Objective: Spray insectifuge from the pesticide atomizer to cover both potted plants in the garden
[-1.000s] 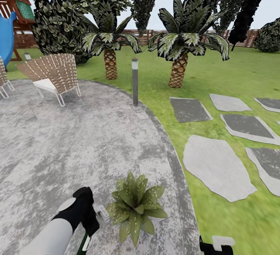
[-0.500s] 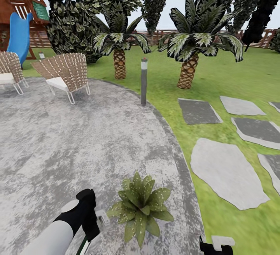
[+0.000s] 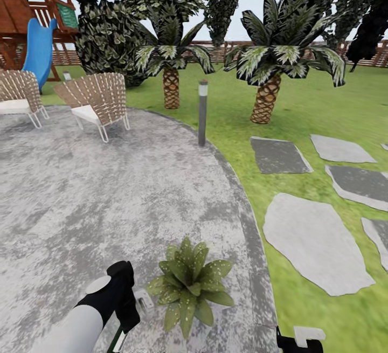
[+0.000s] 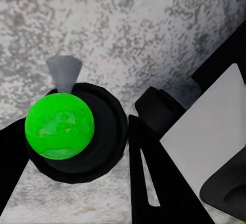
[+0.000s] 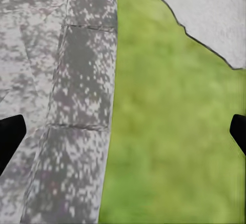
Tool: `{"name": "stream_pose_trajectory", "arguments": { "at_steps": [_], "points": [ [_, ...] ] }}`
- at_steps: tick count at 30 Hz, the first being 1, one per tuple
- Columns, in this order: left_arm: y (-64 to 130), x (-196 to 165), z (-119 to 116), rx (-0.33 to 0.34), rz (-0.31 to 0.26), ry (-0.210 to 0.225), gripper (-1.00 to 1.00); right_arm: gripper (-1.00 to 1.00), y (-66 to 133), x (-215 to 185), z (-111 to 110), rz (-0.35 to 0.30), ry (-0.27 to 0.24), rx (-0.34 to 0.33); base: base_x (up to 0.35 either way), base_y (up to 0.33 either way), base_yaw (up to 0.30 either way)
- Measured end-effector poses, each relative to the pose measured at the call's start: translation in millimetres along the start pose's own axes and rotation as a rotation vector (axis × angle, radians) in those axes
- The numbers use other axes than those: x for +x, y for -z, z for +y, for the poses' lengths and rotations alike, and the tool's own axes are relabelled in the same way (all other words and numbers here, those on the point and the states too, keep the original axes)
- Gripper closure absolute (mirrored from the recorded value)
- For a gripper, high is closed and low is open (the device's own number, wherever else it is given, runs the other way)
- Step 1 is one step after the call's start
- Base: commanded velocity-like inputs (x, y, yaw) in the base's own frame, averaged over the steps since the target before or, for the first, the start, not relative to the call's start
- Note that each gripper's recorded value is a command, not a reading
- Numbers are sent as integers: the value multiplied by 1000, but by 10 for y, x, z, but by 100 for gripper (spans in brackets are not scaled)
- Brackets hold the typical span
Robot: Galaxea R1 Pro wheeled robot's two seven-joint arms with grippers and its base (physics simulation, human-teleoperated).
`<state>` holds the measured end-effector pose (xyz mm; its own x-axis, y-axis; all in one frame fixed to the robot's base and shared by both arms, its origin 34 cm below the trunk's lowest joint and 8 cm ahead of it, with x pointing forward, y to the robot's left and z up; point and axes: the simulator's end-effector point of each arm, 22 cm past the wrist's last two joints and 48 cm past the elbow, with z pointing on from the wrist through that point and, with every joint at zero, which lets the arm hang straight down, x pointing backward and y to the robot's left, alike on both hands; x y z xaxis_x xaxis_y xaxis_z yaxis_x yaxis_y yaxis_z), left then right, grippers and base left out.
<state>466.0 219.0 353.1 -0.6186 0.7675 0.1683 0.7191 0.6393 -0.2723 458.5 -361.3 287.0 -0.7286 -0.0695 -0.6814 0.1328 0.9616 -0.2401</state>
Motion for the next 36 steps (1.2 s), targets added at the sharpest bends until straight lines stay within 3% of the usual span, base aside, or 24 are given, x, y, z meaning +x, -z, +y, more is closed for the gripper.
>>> {"name": "stream_pose_trajectory", "arguments": {
  "at_steps": [10,20,29,34,36],
  "points": [
    [10,10,22,-6,2,3,100,-100,1,3,1,1,0,0,-168,-125,258],
    [-11,196,160,-16,18,30,100,-100,1,1,-1,0,-1,0,-2,-1,15],
    [60,-124,4,-12,-24,-4,100,-100,-5,1,-40,0,3,4,0,0,0],
    [-22,-5,33,-16,-6,6,100,-100,-4,1,-27,0,2,2,0,0,0],
    [-142,103,19,-10,14,22,100,-100,-3,2,-21,0,2,1,0,0,0]
  ]
}}
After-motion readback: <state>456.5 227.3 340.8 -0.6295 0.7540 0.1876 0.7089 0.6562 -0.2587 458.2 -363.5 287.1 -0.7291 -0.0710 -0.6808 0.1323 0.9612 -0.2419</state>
